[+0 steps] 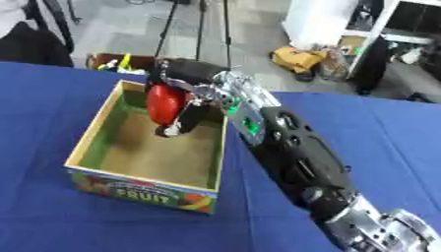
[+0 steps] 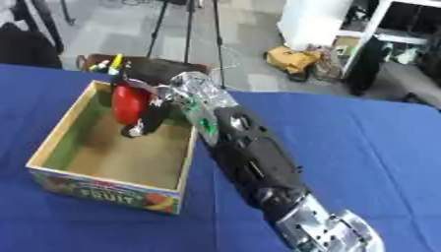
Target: Pick up objects on the table and place them in the box.
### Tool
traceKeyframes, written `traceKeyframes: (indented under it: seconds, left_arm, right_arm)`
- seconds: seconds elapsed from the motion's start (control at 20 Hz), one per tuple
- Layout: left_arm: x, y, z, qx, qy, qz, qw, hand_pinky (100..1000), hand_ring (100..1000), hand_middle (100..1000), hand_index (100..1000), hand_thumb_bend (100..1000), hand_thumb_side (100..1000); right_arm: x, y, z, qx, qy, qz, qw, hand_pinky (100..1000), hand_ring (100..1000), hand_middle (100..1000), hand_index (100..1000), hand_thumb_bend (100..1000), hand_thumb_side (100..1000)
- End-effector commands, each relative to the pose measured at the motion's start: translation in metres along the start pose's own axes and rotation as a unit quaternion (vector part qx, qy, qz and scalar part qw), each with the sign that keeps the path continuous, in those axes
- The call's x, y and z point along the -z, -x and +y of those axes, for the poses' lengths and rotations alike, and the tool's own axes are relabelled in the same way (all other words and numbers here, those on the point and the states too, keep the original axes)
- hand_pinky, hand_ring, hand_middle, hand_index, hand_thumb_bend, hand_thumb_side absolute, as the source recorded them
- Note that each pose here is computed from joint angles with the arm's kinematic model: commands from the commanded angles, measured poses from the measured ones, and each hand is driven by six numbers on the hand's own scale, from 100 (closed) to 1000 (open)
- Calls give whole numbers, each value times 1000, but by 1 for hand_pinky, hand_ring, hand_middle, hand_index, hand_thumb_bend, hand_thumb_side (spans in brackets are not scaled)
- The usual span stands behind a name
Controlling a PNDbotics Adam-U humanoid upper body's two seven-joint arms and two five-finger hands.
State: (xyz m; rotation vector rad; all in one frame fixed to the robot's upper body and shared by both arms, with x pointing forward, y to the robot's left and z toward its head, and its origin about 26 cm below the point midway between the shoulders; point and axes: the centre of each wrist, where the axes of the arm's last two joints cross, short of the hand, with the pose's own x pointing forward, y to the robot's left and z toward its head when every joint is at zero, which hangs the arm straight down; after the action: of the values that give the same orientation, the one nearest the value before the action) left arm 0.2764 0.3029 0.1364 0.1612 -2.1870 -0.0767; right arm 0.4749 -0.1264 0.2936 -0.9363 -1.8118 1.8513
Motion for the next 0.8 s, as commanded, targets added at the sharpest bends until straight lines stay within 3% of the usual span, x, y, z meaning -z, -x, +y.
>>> traceKeyframes:
  seconds: [0.05,0.45,0.8]
  left_arm:
    - [2,-7,5,10,0,-10,1000,356,397,456,577,100,862]
    - [3,-7,4,9,0,-11,1000,357,397,456,577,100,862]
    - [3,-7,3,7,0,-13,1000,357,396,456,577,100,862]
  right_arm:
    - [4,-2,-5,-27,-5,1,1000,392,537,470,438,100,317]
    - [8,0,9,-80,-89,-9,993,435,547,482,430,100,351]
    - [10,8,27,-93,-141,-12,986,454,571,502,448,100,381]
